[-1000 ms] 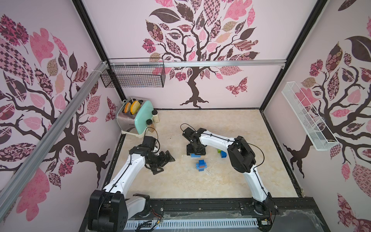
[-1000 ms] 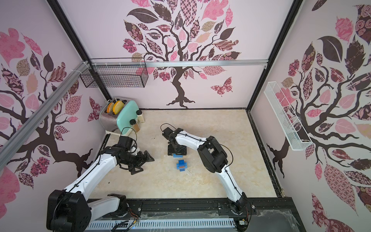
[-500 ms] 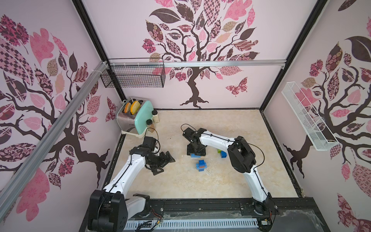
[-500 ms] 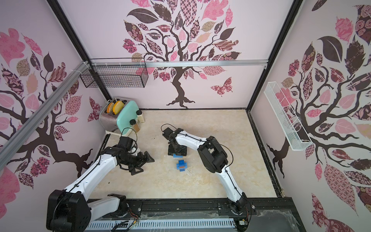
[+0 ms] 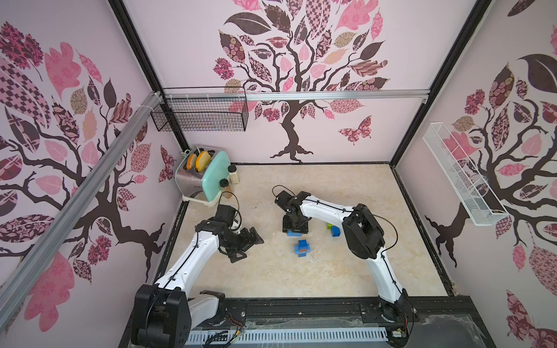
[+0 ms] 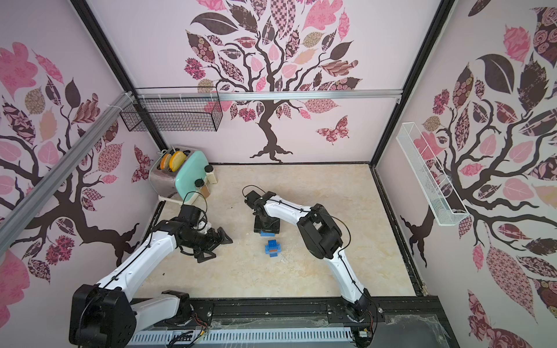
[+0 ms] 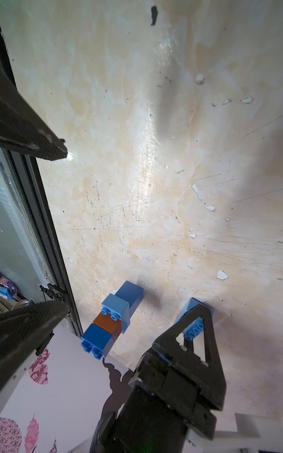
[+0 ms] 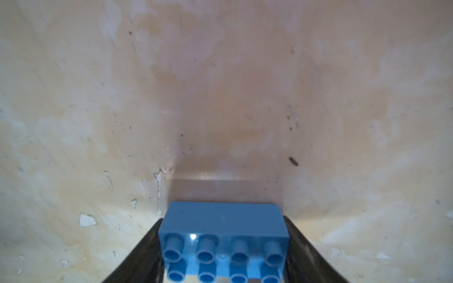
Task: Assemble the letter f with lego
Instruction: Pick up the lego brick from the center of the board, then assemble the lego brick with the lego brick.
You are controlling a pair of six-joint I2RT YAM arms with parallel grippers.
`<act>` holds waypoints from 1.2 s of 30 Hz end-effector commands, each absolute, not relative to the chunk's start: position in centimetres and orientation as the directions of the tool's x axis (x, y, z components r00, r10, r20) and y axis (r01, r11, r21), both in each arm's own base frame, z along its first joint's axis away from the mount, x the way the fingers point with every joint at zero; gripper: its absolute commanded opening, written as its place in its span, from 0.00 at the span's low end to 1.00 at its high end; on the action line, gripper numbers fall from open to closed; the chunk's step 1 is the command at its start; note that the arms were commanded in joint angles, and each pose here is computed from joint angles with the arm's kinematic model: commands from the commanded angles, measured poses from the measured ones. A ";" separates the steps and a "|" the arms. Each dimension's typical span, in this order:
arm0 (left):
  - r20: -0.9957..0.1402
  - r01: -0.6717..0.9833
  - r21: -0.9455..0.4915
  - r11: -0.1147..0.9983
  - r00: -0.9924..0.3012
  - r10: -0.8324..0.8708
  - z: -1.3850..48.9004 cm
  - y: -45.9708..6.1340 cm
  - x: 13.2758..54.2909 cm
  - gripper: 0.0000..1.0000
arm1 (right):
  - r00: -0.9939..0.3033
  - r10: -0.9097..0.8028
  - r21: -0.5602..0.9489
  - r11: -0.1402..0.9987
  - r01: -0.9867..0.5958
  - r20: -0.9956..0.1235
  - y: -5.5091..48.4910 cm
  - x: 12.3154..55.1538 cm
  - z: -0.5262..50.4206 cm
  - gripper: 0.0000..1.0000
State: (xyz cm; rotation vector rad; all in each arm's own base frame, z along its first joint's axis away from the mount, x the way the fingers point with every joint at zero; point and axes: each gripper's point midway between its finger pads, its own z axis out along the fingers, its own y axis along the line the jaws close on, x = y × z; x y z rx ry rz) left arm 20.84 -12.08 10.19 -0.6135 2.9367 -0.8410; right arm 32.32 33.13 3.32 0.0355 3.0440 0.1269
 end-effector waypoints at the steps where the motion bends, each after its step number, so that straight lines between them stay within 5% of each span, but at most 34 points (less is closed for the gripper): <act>1: 0.067 -0.344 -0.513 0.786 -0.929 -0.363 9.9 -12.2 21.1 0.94 | -0.982 -0.024 0.149 0.987 -0.053 -0.189 34.4 33.7 9.1 0.64; 14: 0.070 -0.241 -0.644 0.726 -0.964 -0.257 9.4 -16.5 21.8 0.94 | -0.965 -0.135 0.242 0.952 -0.189 -0.223 31.1 28.5 18.0 0.65; 20: 0.092 -0.224 -0.760 0.610 -0.966 -0.240 9.3 -19.6 22.5 0.94 | -0.967 -0.179 0.239 0.946 -0.220 -0.183 29.3 25.0 17.7 0.66; 36: 0.126 -0.197 -0.788 0.583 -0.979 -0.161 7.8 -21.8 21.7 0.93 | -0.969 -0.205 0.216 0.948 -0.232 -0.140 29.1 22.9 14.9 0.66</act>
